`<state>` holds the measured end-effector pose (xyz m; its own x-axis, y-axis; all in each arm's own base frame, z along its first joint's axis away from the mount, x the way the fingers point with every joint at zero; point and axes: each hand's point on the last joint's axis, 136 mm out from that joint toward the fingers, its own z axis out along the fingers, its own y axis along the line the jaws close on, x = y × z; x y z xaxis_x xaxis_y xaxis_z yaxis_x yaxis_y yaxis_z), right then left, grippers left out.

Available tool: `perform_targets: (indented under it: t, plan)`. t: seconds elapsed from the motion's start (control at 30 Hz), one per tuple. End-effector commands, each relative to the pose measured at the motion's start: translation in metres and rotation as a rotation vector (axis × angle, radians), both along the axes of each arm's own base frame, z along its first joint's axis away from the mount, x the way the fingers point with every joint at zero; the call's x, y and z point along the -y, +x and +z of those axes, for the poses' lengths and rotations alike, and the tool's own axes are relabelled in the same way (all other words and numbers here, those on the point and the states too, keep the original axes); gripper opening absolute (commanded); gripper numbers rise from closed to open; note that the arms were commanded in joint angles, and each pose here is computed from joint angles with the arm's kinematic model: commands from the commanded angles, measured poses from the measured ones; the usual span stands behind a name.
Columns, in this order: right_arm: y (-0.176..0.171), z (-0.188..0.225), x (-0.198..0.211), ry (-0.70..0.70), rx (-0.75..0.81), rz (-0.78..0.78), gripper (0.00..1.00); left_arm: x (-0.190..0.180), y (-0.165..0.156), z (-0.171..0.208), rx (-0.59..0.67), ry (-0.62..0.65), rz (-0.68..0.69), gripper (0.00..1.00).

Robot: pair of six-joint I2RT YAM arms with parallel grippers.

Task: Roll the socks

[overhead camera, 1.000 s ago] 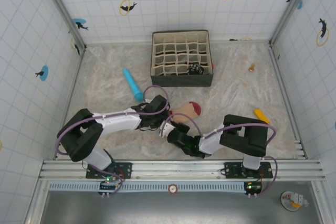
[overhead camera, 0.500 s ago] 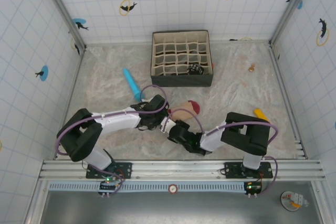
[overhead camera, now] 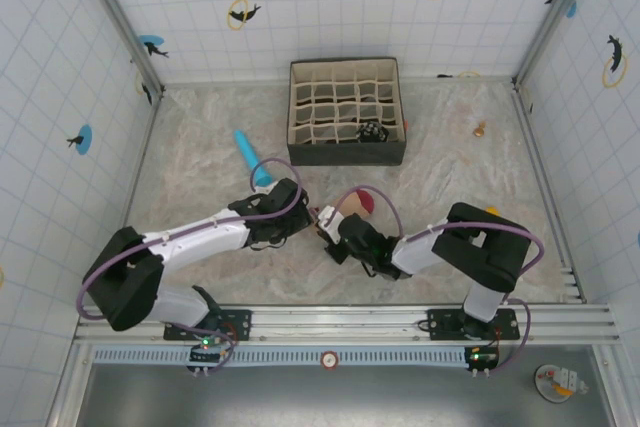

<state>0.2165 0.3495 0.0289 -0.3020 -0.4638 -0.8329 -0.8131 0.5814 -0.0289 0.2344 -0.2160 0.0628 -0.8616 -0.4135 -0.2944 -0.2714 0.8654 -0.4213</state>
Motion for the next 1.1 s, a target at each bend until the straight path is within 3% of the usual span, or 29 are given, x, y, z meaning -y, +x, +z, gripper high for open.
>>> perform_targets:
  t: [0.0, 0.13, 0.33, 0.47, 0.73, 1.07]
  plan:
    - [-0.026, -0.052, 0.032, -0.117, -0.246, 0.012, 0.0, -0.008, -0.004, -0.003, 0.007, 0.003, -0.004, 0.71]
    - [-0.025, -0.053, 0.036, -0.034, -0.391, -0.019, 0.0, -0.007, -0.005, -0.003, 0.011, -0.018, -0.002, 0.71]
    - [-0.016, -0.037, 0.044, 0.257, -0.686, -0.104, 0.0, 0.006, -0.003, -0.006, 0.006, -0.07, -0.026, 0.68]
    - [-0.012, -0.038, 0.05, 0.351, -0.834, -0.177, 0.0, 0.018, -0.002, -0.008, 0.02, -0.142, -0.035, 0.66]
    - [-0.013, -0.056, 0.07, 0.423, -1.002, -0.385, 0.0, 0.034, 0.007, 0.002, 0.088, -0.187, -0.04, 0.64]
    - [-0.022, -0.091, 0.096, 0.296, -1.061, -0.558, 0.0, 0.065, 0.017, -0.006, 0.121, -0.22, -0.091, 0.58]
